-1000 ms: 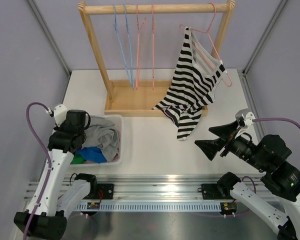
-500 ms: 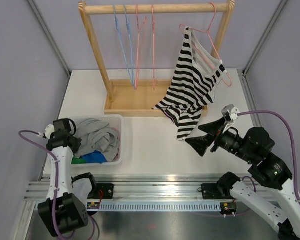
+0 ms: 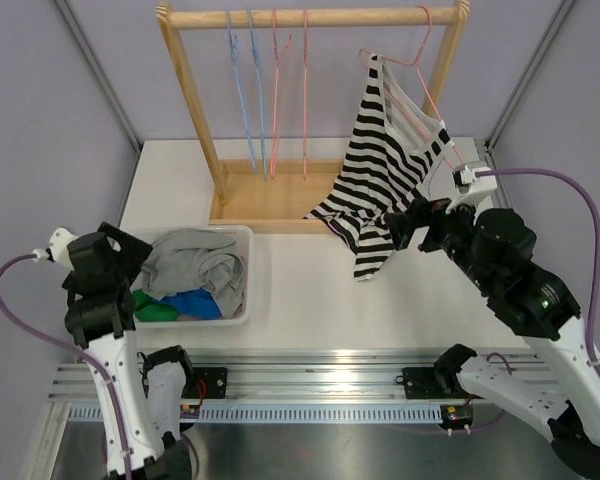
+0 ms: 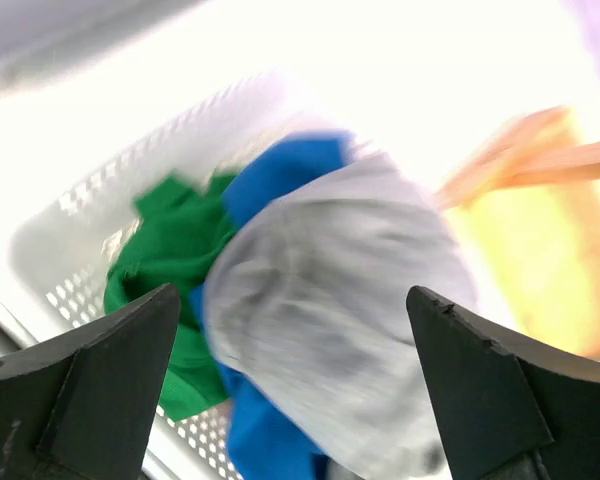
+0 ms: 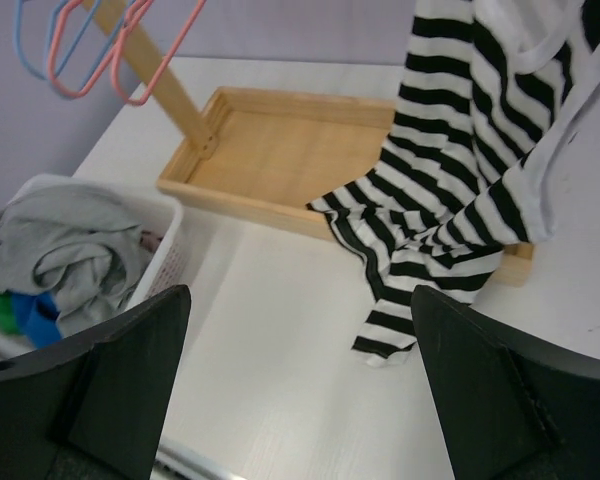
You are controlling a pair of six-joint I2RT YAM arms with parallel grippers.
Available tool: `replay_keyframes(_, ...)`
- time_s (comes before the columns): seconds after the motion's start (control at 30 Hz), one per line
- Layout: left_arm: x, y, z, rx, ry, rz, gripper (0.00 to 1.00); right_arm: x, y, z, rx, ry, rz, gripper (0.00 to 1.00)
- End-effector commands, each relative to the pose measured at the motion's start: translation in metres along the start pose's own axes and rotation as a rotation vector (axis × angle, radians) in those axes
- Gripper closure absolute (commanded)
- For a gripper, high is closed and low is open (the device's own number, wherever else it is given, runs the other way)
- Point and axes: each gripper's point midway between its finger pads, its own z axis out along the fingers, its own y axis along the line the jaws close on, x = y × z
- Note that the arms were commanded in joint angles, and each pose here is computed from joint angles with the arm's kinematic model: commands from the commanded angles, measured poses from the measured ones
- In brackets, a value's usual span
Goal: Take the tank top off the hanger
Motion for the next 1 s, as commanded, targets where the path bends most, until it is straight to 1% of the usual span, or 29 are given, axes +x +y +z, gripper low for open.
replay_keyframes(0.0, -0.041, -0.013, -0.048, 0.104, -0.169, 0.046, 0.01, -0.023, -0.028, 0.015, 0.199, -0.024, -0.072, 0.01)
replay_keyframes(0.03, -0.046, -0.015, -0.057, 0.123, -0.196, 0.068, 0.01, -0.038, -0.031, 0.014, 0.231, -0.055, -0.077, 0.0)
replay_keyframes(0.07, -0.058, -0.021, -0.075, 0.17, -0.249, 0.073, 0.01, -0.045, -0.032, 0.016, 0.247, -0.063, -0.086, 0.01)
replay_keyframes(0.1, -0.057, -0.032, -0.083, 0.239, -0.246, 0.096, 0.01, -0.046, -0.033, 0.025, 0.267, -0.036, -0.117, 0.0)
replay_keyframes(0.13, -0.062, -0.044, -0.092, 0.311, -0.271, 0.15, 0.01, -0.066, -0.032, 0.022, 0.281, -0.073, -0.121, 0.0)
replay_keyframes(0.17, -0.062, -0.055, -0.1, 0.372, -0.267, 0.175, 0.01, -0.073, -0.033, 0.024, 0.297, -0.078, -0.135, 0.0)
replay_keyframes(0.2, -0.051, -0.071, -0.106, 0.468, -0.214, 0.206, 0.01, -0.074, -0.037, 0.034, 0.324, -0.051, -0.177, 0.01)
replay_keyframes(0.23, -0.047, -0.082, -0.11, 0.533, -0.197, 0.236, 0.01, -0.096, -0.034, 0.031, 0.326, -0.09, -0.177, 0.01)
replay_keyframes(0.27, -0.041, -0.093, -0.115, 0.601, -0.172, 0.265, 0.01, -0.101, -0.043, 0.033, 0.355, -0.077, -0.185, 0.01)
replay_keyframes(0.3, -0.025, -0.105, -0.117, 0.693, -0.102, 0.302, 0.01, -0.101, -0.046, 0.05, 0.357, -0.039, -0.212, 0.02)
replay_keyframes(0.33, -0.02, -0.114, -0.123, 0.755, -0.087, 0.333, 0.01, -0.119, -0.039, 0.051, 0.307, -0.059, -0.208, 0.03)
replay_keyframes(0.37, -0.012, -0.119, -0.125, 0.798, -0.061, 0.359, 0.01, -0.121, -0.053, 0.055, 0.336, -0.03, -0.212, 0.04)
replay_keyframes(0.4, -0.003, -0.124, -0.128, 0.839, -0.023, 0.399, 0.01, -0.131, -0.056, 0.069, 0.337, -0.026, -0.205, 0.06)
replay_keyframes(0.43, 0.0, -0.125, -0.13, 0.846, -0.012, 0.417, 0.01, -0.133, -0.058, 0.075, 0.32, -0.008, -0.235, 0.06)
replay_keyframes(0.47, -0.002, -0.124, -0.127, 0.826, -0.023, 0.428, 0.01, -0.127, -0.071, 0.093, 0.343, 0.042, -0.256, 0.06)
replay_keyframes(0.5, -0.002, -0.123, -0.128, 0.817, -0.031, 0.443, 0.01, -0.13, -0.073, 0.098, 0.343, 0.048, -0.268, 0.07)
replay_keyframes(0.53, 0.002, -0.122, -0.132, 0.827, -0.033, 0.47, 0.01, -0.143, -0.072, 0.1, 0.336, 0.024, -0.274, 0.07)
replay_keyframes(0.6, 0.001, -0.119, -0.133, 0.814, -0.062, 0.489, 0.01, -0.14, -0.089, 0.12, 0.363, 0.057, -0.288, 0.09)
replay_keyframes(0.63, 0.005, -0.119, -0.137, 0.836, -0.062, 0.507, 0.01, -0.148, -0.088, 0.123, 0.343, 0.043, -0.286, 0.12)
replay_keyframes(0.7, 0.01, -0.117, -0.138, 0.841, -0.057, 0.523, 0.01, -0.143, -0.097, 0.141, 0.34, 0.075, -0.298, 0.18)
replay_keyframes(0.73, 0.012, -0.115, -0.137, 0.84, -0.051, 0.525, 0.01, -0.149, -0.094, 0.143, 0.32, 0.064, -0.303, 0.22)
replay_keyframes(0.8, 0.012, -0.109, -0.135, 0.825, -0.073, 0.515, 0.01, -0.148, -0.097, 0.153, 0.322, 0.089, -0.306, 0.28)
replay_keyframes(0.83, 0.016, -0.106, -0.132, 0.821, -0.069, 0.514, 0.01, -0.146, -0.097, 0.156, 0.315, 0.1, -0.309, 0.38)
replay_keyframes(0.87, 0.015, -0.105, -0.136, 0.835, -0.086, 0.511, 0.01, -0.139, -0.097, 0.163, 0.305, 0.125, -0.309, 0.44)
replay_keyframes(0.97, 0.018, -0.104, -0.137, 0.851, -0.084, 0.514, 0.01, -0.136, -0.087, 0.172, 0.238, 0.132, -0.291, 0.52)
